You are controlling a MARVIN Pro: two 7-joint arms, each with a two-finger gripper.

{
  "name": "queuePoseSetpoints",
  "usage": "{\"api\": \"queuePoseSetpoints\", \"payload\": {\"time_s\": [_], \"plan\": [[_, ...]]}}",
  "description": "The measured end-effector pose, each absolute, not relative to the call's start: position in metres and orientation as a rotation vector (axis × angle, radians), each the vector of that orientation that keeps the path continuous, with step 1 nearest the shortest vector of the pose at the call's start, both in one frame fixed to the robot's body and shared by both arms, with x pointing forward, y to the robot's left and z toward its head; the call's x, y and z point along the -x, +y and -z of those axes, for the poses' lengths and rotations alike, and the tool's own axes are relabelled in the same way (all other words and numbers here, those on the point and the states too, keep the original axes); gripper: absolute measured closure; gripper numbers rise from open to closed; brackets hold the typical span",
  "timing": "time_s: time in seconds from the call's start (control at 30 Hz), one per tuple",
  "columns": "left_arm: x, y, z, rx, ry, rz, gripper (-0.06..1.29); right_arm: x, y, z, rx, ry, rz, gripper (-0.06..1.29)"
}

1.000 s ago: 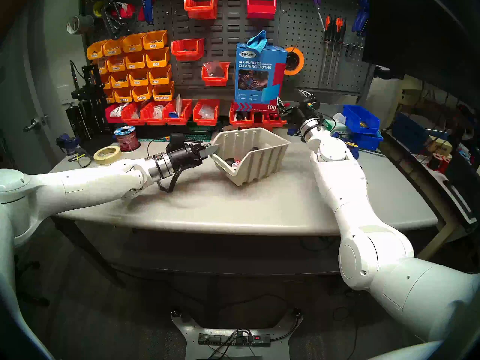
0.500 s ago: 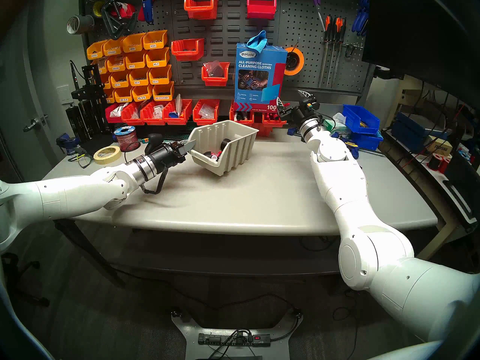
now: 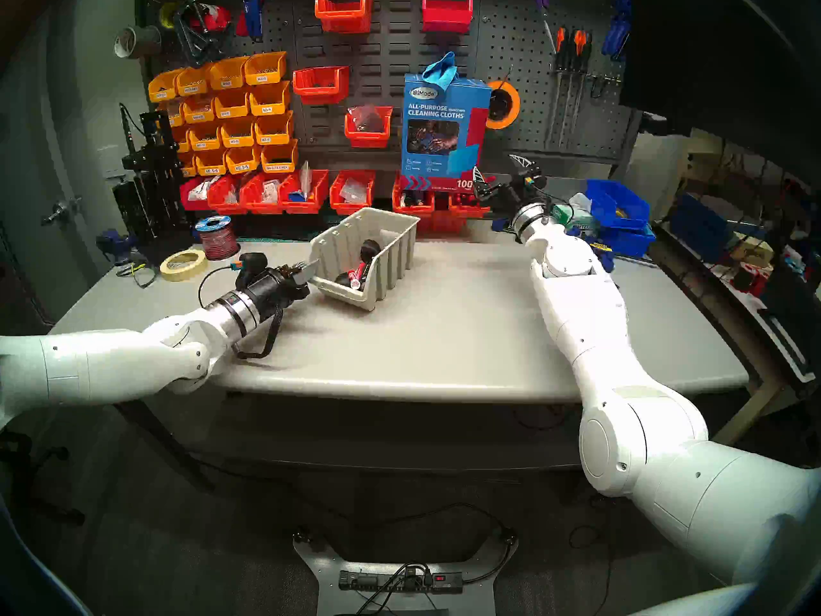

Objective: Take out tools from the storage box

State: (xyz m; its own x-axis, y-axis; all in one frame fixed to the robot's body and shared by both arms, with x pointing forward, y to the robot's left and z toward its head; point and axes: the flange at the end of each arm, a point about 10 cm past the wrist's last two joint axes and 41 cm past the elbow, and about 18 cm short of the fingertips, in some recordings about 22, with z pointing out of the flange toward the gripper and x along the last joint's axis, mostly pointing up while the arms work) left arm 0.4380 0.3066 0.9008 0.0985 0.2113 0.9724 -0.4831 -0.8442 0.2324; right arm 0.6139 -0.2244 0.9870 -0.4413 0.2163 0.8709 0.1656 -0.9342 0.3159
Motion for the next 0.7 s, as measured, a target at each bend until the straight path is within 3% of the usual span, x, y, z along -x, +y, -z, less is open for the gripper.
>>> {"api": "queuePoseSetpoints", "payload": {"time_s": [0.7], "plan": [[-0.388, 0.251, -0.911, -1.984, -0.064, -1.773, 1.25, -0.614, -0.224, -0.987, -1.645, 0.562, -2.58, -0.02]]}}
